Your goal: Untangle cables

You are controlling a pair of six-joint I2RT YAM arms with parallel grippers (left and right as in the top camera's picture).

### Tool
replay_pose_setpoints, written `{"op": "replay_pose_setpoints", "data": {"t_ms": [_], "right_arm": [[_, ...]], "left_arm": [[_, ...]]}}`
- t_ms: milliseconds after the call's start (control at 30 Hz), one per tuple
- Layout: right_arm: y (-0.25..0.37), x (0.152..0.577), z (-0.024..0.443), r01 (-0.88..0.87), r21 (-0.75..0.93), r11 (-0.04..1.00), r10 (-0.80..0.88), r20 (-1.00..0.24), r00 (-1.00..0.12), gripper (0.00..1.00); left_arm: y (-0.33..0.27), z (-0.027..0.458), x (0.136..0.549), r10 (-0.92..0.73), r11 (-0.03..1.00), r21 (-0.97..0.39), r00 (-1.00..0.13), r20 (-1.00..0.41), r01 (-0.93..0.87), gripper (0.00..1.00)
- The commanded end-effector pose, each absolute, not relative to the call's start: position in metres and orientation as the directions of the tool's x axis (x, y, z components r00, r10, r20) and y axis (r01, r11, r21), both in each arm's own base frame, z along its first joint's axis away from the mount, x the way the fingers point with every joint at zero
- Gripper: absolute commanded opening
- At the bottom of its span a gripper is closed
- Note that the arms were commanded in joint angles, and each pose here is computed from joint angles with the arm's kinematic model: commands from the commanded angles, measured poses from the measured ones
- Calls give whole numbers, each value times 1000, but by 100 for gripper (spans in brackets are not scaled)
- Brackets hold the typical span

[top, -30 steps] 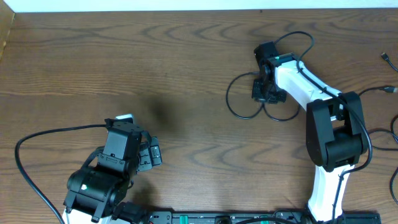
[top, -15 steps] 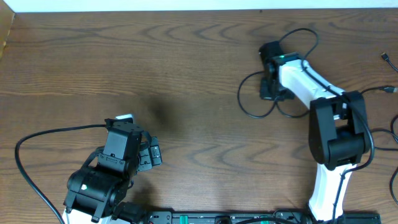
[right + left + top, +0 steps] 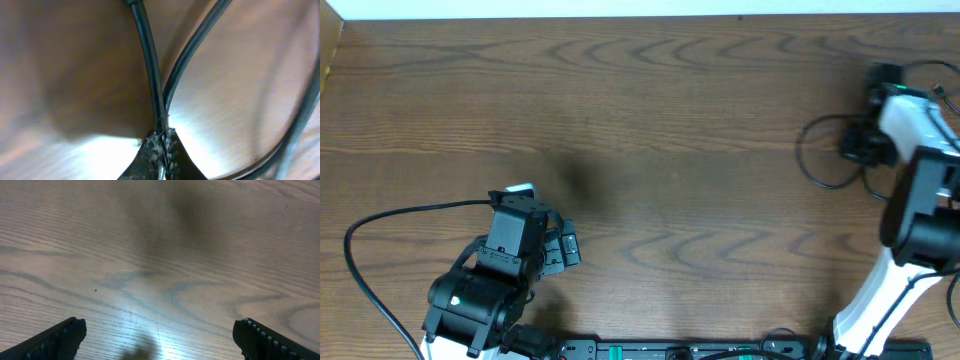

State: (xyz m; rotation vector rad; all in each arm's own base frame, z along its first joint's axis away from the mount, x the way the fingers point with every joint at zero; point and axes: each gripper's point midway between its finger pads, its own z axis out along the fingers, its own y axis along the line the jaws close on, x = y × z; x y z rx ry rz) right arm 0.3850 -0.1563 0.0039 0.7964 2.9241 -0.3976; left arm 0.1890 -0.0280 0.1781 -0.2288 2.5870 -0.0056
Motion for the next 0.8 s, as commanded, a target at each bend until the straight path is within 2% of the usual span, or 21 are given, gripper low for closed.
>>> {"op": "replay_pose_setpoints", "data": {"t_ms": [0,100,200,333,433,467,767], "right_arm": [[-183,376,-2,568,-174,805,552,-131,-823,1],[-194,371,-5,629,-41,776,623,-105,-775,1],[-194,375,-4,605,92,791,611,-98,-785,1],[-198,378,5,612,157,775,629,-94,-772,1],[-200,385,19,605,168,779,624,-105,-774,17],[-200,388,25,600,168,782,620,-114,-776,18],[-188,414,133,482,174,859,511,-356,-782,27]], "left_arm": [[-27,184,191,-160,986,-46,-833,-529,-160,98],[-27,184,191,-160,986,-46,-833,-529,-161,98],[-27,184,191,-160,986,-46,-833,-529,-160,98],[-27,184,191,-160,986,-46,-833,-529,-160,98],[-27,184,191,-160,986,-46,-833,-529,-161,98],[-27,184,191,-160,986,-46,-833,-529,-161,98],[-27,184,191,-160,986,-46,-833,-529,-160,98]]}}
